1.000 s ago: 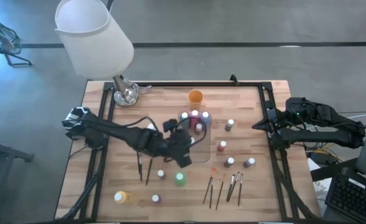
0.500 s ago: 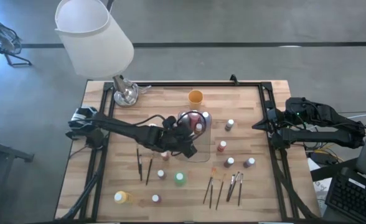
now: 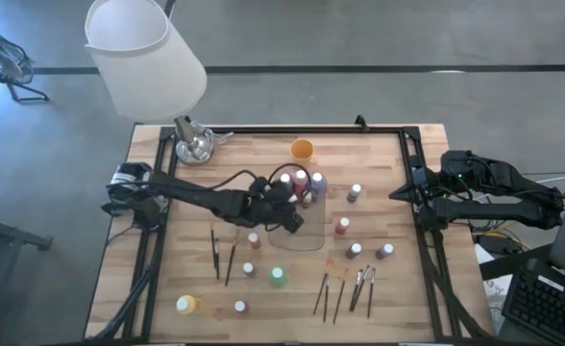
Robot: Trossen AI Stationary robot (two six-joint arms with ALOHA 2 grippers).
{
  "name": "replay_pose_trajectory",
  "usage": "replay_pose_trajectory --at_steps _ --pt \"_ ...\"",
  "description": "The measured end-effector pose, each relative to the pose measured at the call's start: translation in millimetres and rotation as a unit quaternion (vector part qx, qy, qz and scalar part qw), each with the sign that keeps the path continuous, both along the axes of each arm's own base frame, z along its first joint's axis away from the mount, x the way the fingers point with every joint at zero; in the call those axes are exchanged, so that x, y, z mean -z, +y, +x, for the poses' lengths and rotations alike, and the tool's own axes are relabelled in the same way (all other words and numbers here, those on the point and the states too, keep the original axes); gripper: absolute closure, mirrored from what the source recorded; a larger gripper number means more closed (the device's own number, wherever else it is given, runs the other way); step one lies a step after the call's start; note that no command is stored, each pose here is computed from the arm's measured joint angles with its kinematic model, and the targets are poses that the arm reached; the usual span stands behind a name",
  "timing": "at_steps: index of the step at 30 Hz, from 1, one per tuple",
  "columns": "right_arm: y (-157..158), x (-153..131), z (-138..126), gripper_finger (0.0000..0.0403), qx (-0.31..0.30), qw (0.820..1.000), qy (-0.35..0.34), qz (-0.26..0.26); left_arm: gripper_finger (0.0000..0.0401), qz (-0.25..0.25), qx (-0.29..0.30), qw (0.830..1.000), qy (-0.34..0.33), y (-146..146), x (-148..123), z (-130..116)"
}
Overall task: Pick & Place Paint Supplies
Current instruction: Put the pink paint bottle into the transparent bin
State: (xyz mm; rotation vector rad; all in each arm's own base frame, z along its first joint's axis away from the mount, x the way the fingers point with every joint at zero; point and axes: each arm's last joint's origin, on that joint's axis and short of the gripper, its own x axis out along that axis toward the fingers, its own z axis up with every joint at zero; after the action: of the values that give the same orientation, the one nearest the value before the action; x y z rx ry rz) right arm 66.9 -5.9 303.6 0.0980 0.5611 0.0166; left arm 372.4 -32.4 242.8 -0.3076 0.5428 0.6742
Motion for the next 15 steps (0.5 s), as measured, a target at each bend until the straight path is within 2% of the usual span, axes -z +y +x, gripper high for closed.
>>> replay_pose_trajectory --at_steps 15 --pt "0.0 0.0 -0.1 0.0394 0.0 1.0 0.0 0.0 0.0273 -0.007 -0.014 1.0 -0.024 9.0 3.0 1.7"
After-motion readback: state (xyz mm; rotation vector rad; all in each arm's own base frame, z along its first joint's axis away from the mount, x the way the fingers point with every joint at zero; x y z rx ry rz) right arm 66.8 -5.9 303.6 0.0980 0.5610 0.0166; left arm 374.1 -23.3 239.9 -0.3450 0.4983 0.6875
